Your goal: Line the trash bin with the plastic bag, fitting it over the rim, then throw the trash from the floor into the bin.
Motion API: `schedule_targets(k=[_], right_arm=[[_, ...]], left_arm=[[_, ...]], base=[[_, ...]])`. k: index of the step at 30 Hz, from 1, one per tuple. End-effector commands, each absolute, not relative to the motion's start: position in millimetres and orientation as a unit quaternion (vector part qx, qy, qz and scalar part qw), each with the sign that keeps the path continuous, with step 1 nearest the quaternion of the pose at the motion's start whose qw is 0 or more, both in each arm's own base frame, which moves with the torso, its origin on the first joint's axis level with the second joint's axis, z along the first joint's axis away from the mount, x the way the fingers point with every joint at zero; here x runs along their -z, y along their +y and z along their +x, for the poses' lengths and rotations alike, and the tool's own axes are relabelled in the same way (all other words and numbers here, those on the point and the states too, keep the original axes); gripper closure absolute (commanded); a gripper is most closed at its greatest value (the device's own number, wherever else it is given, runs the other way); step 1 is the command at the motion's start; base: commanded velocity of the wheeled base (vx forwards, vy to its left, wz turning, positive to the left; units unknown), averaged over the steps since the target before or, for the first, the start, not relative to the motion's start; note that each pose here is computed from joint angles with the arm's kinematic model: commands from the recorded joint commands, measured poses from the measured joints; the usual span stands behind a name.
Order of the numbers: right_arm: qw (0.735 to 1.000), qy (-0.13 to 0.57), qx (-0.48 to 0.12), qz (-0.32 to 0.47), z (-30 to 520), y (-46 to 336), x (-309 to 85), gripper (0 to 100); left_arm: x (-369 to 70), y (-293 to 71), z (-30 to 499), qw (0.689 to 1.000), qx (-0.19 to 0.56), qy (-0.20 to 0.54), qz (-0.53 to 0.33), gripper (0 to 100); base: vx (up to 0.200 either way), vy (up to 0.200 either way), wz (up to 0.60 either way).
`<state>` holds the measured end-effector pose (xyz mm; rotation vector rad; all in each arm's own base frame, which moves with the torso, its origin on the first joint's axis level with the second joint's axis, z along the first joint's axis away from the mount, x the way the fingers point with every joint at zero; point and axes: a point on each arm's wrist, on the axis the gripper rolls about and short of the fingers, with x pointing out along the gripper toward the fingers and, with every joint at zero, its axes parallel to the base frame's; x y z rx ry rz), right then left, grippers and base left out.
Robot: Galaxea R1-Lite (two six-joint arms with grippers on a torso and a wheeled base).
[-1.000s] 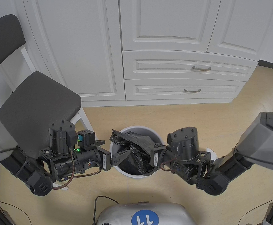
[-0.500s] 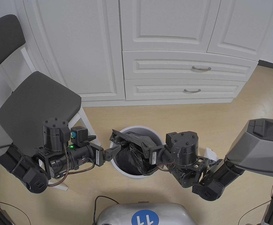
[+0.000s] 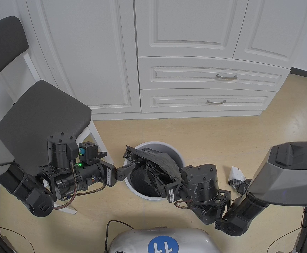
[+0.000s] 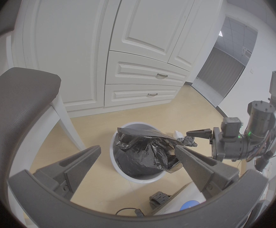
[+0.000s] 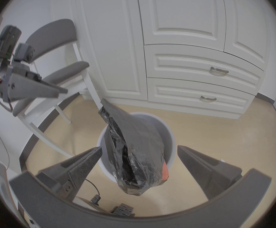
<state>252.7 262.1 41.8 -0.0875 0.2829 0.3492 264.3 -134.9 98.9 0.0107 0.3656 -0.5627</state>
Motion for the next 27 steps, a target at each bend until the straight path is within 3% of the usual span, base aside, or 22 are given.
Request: schedule_targets(k=[1,10,11,17,27], right_arm=[[0.975,0.152,-0.150,-0.052,270.3,261.5,-21.0,0],[0.982,0.138,-0.122,-0.036,291.0,250.7,-28.3,0],[0.983,0.137,-0.120,-0.036,292.6,249.8,-28.3,100],[0.985,0.125,-0.120,-0.020,298.9,254.6,-32.3,100],[0.988,0.050,-0.128,0.067,299.3,263.8,-73.3,100]], left_arm=[[-97.6,-135.2,265.0,0.944,0.276,0.181,0.005,0],[-97.0,-135.0,264.4,0.944,0.276,0.183,0.005,0],[-97.0,-135.0,264.4,0.944,0.276,0.183,0.005,0],[-96.2,-134.9,264.3,0.943,0.277,0.184,0.006,0],[-83.2,-138.5,265.2,0.938,0.282,0.201,0.026,0]], base=[[0.000,0.000,0.00],[0.000,0.000,0.00],[0.000,0.000,0.00],[0.000,0.000,0.00],[0.000,0.000,0.00]])
